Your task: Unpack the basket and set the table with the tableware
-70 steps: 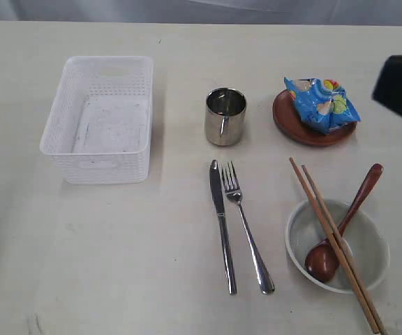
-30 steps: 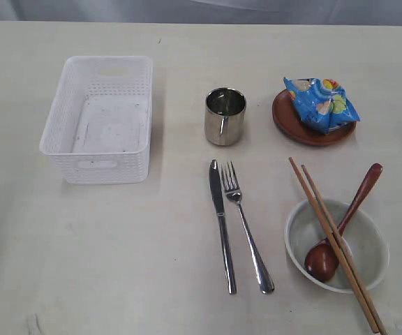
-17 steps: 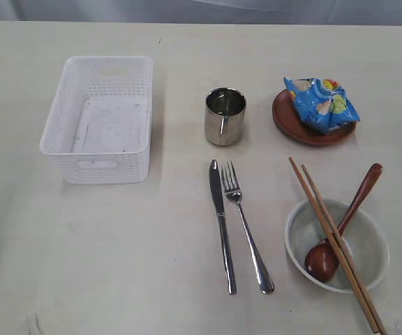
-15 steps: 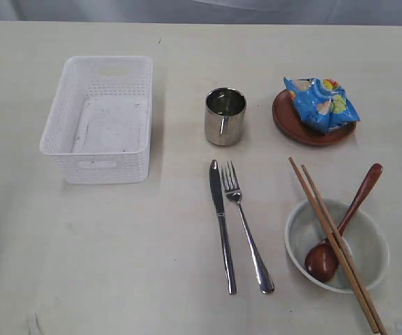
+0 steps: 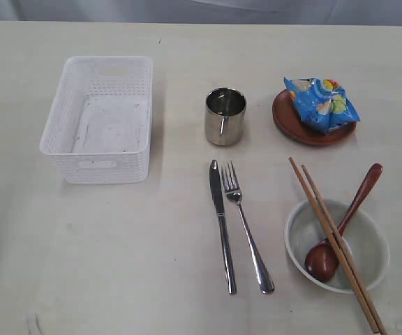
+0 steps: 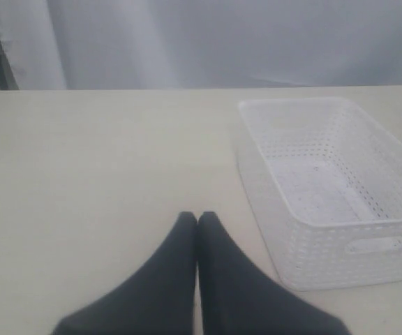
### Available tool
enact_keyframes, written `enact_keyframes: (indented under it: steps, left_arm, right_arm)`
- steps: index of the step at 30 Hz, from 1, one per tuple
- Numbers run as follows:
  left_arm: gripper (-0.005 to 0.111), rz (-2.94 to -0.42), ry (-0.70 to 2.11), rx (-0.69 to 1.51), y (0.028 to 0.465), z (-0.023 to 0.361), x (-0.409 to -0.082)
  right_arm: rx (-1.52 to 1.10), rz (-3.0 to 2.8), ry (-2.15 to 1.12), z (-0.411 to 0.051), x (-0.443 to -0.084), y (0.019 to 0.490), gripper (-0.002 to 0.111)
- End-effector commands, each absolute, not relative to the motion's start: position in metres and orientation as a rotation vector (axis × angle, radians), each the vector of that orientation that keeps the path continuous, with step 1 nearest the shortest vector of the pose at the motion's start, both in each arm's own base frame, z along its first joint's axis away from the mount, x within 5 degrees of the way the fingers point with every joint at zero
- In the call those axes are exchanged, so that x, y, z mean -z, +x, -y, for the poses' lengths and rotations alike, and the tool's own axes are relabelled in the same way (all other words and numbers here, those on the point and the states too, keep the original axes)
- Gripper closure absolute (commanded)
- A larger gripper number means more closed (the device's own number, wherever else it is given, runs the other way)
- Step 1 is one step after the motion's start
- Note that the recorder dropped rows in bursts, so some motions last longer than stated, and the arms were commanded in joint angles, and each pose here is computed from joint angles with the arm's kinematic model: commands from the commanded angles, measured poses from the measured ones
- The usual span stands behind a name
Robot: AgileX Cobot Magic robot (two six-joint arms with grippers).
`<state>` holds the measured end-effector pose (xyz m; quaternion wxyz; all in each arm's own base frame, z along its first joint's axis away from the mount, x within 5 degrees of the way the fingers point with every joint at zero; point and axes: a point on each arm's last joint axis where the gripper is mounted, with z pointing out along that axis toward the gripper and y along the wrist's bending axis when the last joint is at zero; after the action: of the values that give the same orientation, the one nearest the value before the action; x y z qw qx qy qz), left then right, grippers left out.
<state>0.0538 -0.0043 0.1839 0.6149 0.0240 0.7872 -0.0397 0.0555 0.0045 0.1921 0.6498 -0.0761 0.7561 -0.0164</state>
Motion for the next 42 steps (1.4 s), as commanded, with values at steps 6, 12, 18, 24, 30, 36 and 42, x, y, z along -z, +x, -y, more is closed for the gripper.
enact_keyframes:
  steps: [6,12,18,24,30,36,42]
  left_arm:
    - [0.107,-1.807,0.065,0.092,0.0537,0.0046,-0.1839]
    - [0.107,-1.807,0.065,0.092,0.0537,0.0046,-0.1839]
    - [0.107,-1.807,0.065,0.092,0.0537,0.0046,-0.1839]
    - [0.107,-1.807,0.065,0.092,0.0537,0.0046,-0.1839]
    - [0.107,-1.807,0.065,0.092,0.0537,0.0046,-0.1839]
    - [0.107,-1.807,0.065,0.092,0.0537,0.0046,-0.1839]
    - [0.107,-1.807,0.065,0.092,0.0537,0.0046,-0.1839]
  right_arm:
    - [0.028,-1.808,-0.137,-0.0029,-0.1834,0.0537,0.109]
    - [0.009,-1.814,-0.117,-0.0031,-0.1831,0.0536,0.109]
    - [0.006,-1.823,-0.114,-0.0031,-0.1823,0.0534,0.109]
    - [-0.017,-1.828,-0.085,-0.0031,-0.1819,0.0533,0.109]
    - [-0.02,-1.829,-0.082,-0.0031,-0.1819,0.0533,0.109]
    - [-0.02,-1.829,-0.082,-0.0031,-0.1819,0.0533,0.109]
    - [-0.02,-1.829,-0.082,-0.0031,-0.1819,0.0533,0.109]
